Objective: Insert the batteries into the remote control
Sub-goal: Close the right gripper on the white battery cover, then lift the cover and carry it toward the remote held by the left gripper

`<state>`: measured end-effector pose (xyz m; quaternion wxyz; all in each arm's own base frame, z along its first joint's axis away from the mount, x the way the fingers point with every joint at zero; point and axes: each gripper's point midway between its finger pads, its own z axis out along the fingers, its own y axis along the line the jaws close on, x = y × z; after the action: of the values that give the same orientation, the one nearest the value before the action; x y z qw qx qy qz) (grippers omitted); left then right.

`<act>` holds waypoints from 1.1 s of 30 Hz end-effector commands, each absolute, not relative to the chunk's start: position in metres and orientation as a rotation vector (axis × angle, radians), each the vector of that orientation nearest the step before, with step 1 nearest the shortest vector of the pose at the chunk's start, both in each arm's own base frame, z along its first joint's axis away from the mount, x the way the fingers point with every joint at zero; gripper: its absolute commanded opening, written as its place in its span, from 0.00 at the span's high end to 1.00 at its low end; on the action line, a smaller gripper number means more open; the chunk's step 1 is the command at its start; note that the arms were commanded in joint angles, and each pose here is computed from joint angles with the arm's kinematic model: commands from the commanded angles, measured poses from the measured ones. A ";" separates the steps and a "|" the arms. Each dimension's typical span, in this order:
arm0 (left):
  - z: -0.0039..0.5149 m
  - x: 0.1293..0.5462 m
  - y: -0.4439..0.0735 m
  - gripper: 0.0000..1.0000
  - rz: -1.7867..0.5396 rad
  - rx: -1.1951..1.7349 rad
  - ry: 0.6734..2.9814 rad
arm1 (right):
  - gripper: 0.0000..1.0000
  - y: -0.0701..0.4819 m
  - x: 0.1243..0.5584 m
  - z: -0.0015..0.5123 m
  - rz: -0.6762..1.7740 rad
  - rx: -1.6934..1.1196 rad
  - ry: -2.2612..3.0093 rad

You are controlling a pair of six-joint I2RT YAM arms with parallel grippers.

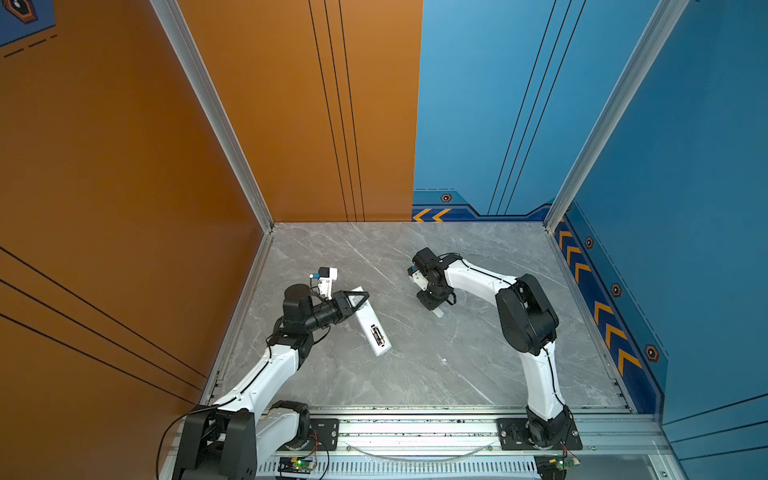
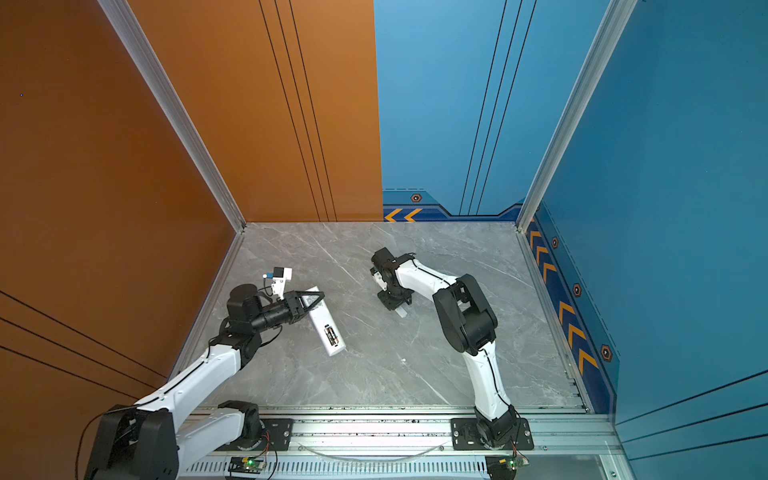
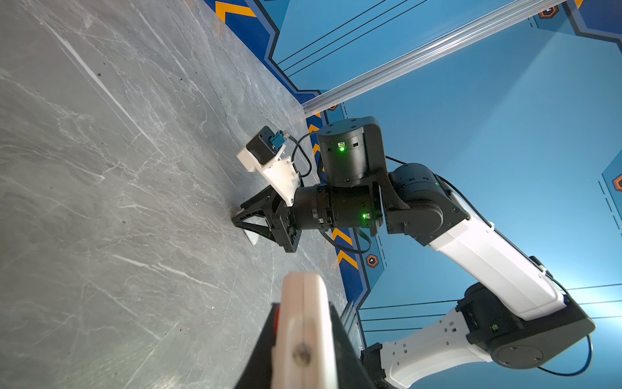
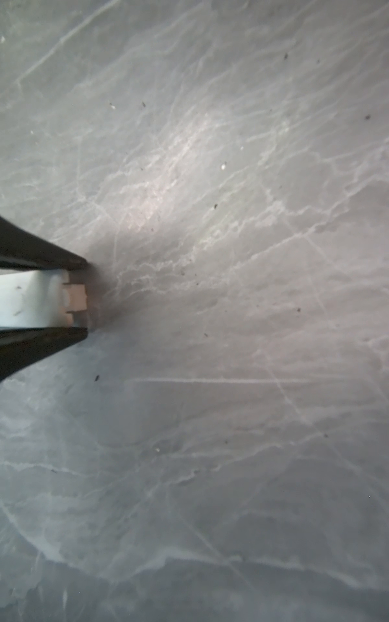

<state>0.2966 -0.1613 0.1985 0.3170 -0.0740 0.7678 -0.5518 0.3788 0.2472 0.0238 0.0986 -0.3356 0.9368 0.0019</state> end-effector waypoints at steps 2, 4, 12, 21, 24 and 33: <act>0.201 0.298 -0.157 1.00 -1.429 -0.190 1.999 | 0.81 0.244 0.370 0.027 -0.017 -1.007 2.794; 0.200 0.298 -0.156 1.00 -1.422 -0.197 1.999 | 0.82 0.247 0.369 0.031 -0.001 -1.000 2.786; 0.194 0.301 -0.151 1.00 -1.379 -0.244 1.995 | 0.84 0.262 0.363 0.048 0.022 -1.002 2.744; 0.193 0.306 -0.147 1.00 -1.344 -0.272 1.983 | 0.87 0.279 0.350 0.079 0.078 -0.985 2.685; 0.196 0.309 -0.146 1.00 -1.342 -0.277 1.969 | 0.87 0.291 0.339 0.087 0.100 -0.996 2.662; 0.196 0.319 -0.144 1.00 -1.348 -0.300 1.939 | 0.87 0.311 0.325 0.121 0.182 -0.905 2.593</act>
<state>0.3129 -0.1480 0.1882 0.3503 -0.1153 0.7685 -0.5229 0.3262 0.3132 0.1023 0.1741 -0.3511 0.9185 0.0530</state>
